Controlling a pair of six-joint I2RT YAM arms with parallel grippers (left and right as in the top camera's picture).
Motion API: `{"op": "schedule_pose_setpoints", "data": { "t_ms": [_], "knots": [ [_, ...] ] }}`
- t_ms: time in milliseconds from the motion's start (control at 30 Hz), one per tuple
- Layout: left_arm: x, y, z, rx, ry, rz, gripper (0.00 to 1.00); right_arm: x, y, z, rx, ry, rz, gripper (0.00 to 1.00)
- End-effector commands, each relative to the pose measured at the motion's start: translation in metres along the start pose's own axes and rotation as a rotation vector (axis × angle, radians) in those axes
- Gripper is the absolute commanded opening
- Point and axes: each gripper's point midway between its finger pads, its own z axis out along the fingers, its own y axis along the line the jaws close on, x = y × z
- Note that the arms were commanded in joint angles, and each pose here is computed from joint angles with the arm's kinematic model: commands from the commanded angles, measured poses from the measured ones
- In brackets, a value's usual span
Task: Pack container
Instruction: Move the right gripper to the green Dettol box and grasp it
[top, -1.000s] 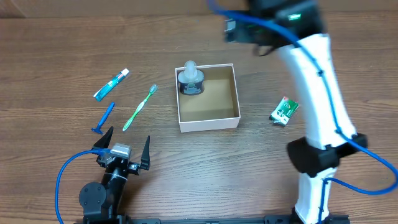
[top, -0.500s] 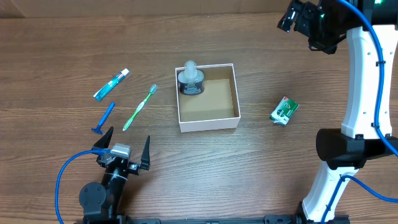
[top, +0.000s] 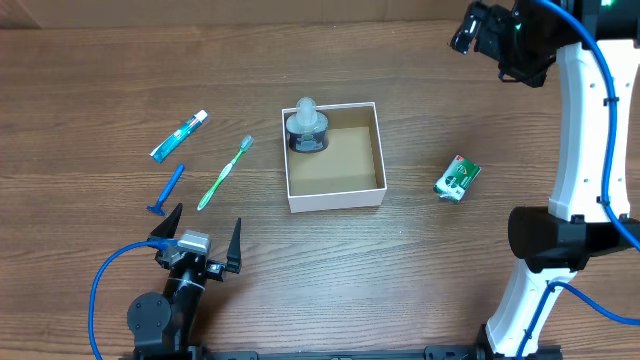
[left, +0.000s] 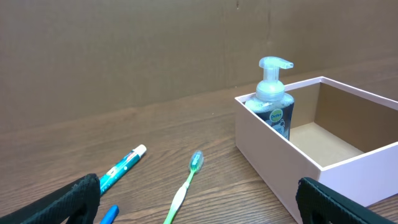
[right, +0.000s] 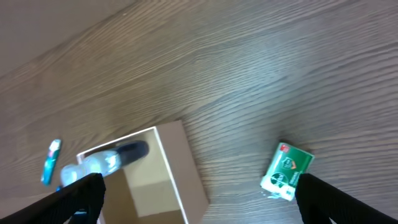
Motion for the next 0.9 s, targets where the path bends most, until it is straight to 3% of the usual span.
{"op": "schedule_pose_setpoints", "data": {
  "t_ms": [0,67,300,433,867],
  "knots": [
    [0.0,0.001,0.0,0.0,-0.004,0.013,1.0,0.004,-0.038,0.015,0.177,0.021,0.048,1.0],
    [0.0,0.001,0.0,0.0,-0.004,0.013,1.0,0.02,-0.064,0.038,0.304,0.097,0.087,1.0],
    [0.0,0.001,0.0,0.0,-0.004,0.013,1.0,0.094,-0.11,0.111,0.468,0.358,0.246,1.0],
    [0.0,0.001,0.0,0.0,-0.004,0.013,1.0,0.116,-0.106,0.155,0.374,0.408,0.283,1.0],
    [0.0,0.001,0.0,0.0,-0.004,0.013,1.0,0.168,-0.128,0.226,0.305,0.439,0.255,1.0]
  ]
}}
